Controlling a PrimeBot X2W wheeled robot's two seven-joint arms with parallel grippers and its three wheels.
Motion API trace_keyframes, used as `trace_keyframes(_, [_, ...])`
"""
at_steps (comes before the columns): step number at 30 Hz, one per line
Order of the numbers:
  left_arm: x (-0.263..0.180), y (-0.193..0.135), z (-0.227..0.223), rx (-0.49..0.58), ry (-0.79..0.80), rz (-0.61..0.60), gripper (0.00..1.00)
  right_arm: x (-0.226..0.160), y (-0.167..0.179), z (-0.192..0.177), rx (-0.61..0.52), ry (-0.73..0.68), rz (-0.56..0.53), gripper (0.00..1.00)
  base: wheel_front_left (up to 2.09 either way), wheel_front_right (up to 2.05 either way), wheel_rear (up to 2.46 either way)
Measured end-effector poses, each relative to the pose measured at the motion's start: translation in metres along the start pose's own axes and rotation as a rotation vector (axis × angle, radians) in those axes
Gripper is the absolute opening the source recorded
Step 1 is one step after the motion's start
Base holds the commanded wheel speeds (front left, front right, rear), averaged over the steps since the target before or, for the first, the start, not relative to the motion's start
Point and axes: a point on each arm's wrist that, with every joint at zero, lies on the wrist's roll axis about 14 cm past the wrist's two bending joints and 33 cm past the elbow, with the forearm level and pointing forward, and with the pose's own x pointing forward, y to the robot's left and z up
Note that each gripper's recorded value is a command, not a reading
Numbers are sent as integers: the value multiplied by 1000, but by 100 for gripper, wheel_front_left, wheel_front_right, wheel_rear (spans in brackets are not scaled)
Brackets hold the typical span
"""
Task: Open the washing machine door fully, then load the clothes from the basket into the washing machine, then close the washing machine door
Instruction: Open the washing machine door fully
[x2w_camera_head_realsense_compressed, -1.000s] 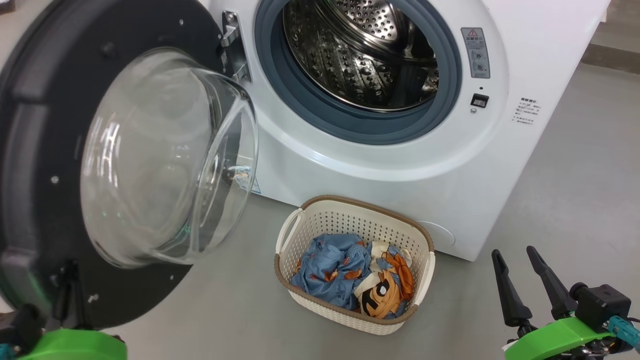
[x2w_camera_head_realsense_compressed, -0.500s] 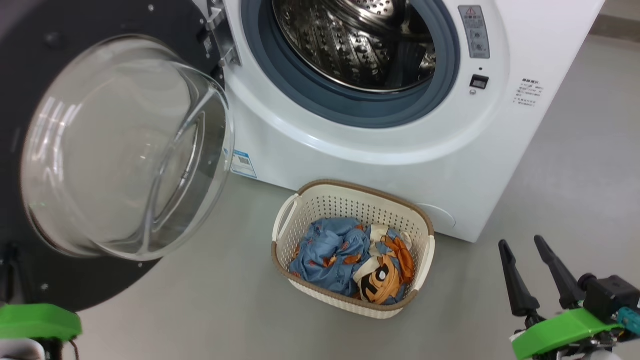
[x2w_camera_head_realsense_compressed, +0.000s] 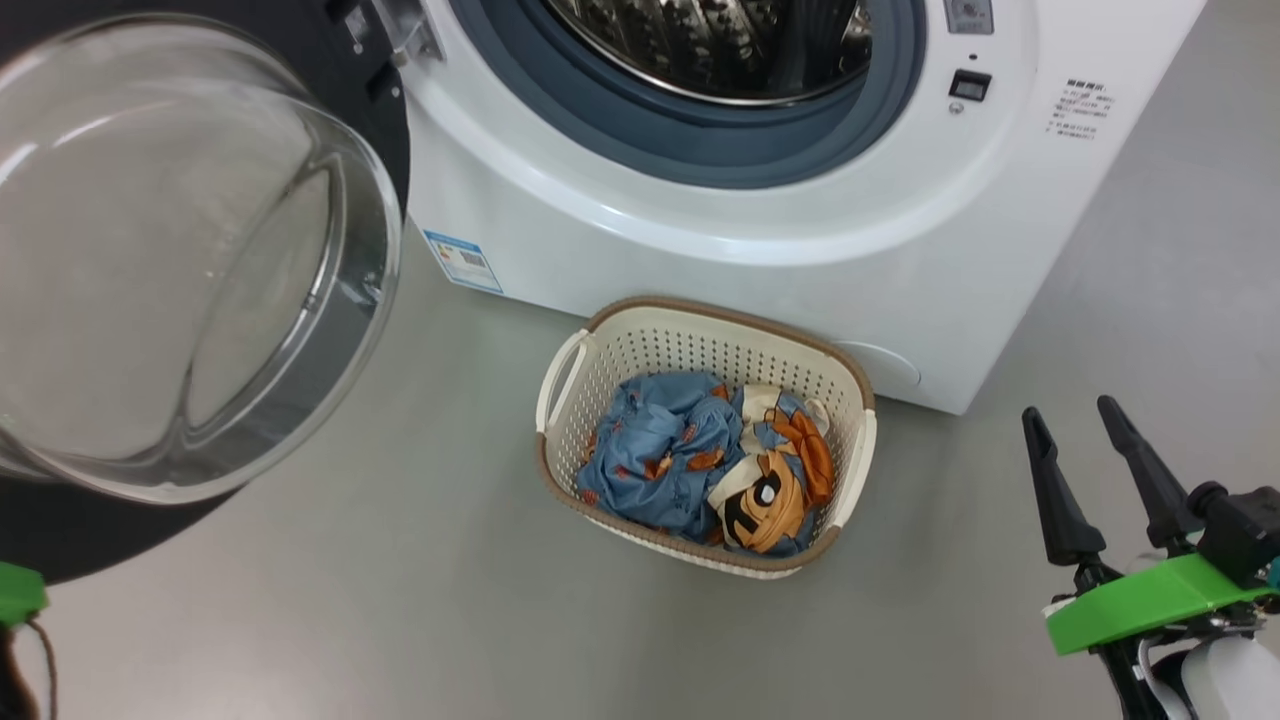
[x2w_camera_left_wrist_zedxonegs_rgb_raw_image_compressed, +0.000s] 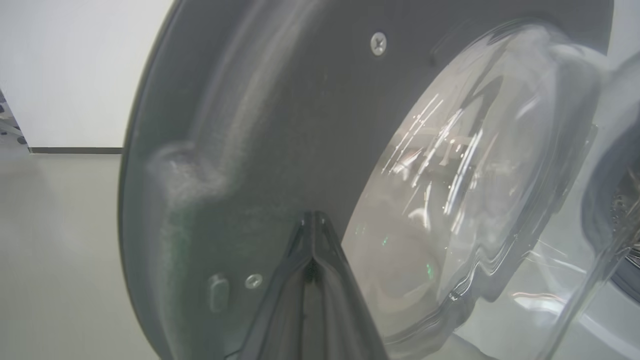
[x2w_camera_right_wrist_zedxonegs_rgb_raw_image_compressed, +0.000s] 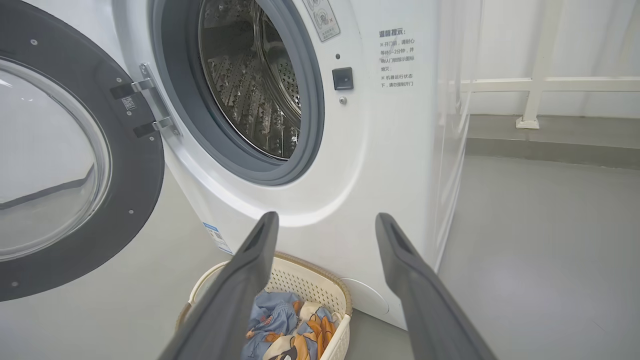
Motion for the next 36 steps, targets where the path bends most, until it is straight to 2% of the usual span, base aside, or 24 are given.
trace_keyframes(19, [46, 16, 1, 8, 9, 126, 0, 27, -25, -19, 9, 17, -11, 100, 0, 0, 0])
trace_keyframes(28, [59, 11, 3, 37, 7, 128, 0, 28, -32, -27, 14, 31, -21, 100, 0, 0, 0])
trace_keyframes(36, [57, 9, 8, 25, -1, 93, 0, 26, -28, -16, 8, 9, -21, 100, 0, 0, 0])
